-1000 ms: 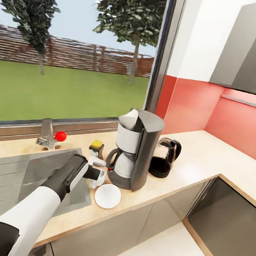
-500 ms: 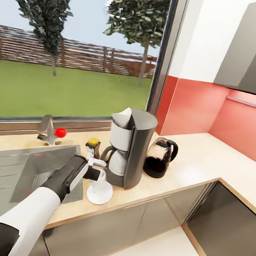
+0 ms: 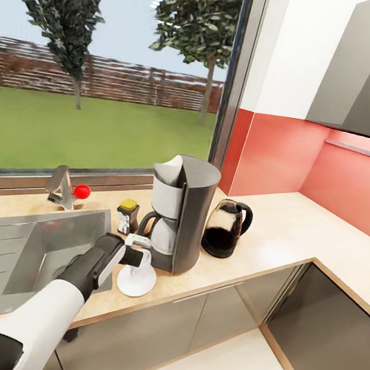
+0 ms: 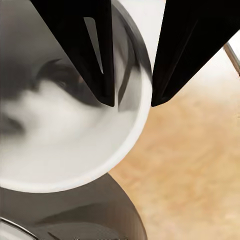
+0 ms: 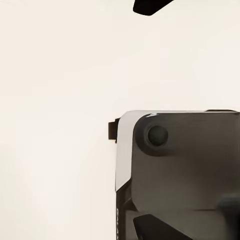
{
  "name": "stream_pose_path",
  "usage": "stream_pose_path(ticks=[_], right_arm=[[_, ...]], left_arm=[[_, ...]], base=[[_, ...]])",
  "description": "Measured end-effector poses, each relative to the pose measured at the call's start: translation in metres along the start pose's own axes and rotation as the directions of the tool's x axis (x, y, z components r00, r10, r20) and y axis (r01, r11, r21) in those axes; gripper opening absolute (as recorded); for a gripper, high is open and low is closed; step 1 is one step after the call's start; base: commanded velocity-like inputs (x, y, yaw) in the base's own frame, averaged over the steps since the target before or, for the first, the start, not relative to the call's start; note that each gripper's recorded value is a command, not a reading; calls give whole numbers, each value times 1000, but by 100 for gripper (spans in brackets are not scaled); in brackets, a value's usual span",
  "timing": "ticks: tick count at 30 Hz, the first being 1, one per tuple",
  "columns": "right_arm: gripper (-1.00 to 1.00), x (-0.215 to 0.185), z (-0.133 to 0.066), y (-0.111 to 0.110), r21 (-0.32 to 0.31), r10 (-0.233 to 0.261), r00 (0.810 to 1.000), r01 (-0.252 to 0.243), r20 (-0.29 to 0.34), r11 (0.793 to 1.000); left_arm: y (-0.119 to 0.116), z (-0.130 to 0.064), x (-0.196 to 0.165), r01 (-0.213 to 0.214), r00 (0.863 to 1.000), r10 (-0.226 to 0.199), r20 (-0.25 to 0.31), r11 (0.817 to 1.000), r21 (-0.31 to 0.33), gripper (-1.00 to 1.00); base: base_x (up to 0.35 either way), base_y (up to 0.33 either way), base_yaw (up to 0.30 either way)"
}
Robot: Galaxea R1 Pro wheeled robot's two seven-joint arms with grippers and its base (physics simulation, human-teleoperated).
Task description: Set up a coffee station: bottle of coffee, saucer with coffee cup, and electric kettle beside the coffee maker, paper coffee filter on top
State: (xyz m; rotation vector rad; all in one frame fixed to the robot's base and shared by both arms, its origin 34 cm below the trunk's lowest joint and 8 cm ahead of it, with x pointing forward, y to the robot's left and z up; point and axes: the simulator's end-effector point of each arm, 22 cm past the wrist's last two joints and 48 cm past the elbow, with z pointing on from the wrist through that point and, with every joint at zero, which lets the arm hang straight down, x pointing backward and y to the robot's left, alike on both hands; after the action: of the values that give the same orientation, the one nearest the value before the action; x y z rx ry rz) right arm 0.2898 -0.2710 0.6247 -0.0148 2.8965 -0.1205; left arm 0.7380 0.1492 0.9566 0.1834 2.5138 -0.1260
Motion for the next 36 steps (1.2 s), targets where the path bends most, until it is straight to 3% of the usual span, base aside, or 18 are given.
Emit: stream_pose_path(ticks=[36], right_arm=[[100, -9, -2, 1, -1, 5, 1000, -5, 21, 1000]], left_arm=[[2, -13, -12, -5, 1000, 5, 29, 1000, -6, -100]], base=[[-29, -9, 8]])
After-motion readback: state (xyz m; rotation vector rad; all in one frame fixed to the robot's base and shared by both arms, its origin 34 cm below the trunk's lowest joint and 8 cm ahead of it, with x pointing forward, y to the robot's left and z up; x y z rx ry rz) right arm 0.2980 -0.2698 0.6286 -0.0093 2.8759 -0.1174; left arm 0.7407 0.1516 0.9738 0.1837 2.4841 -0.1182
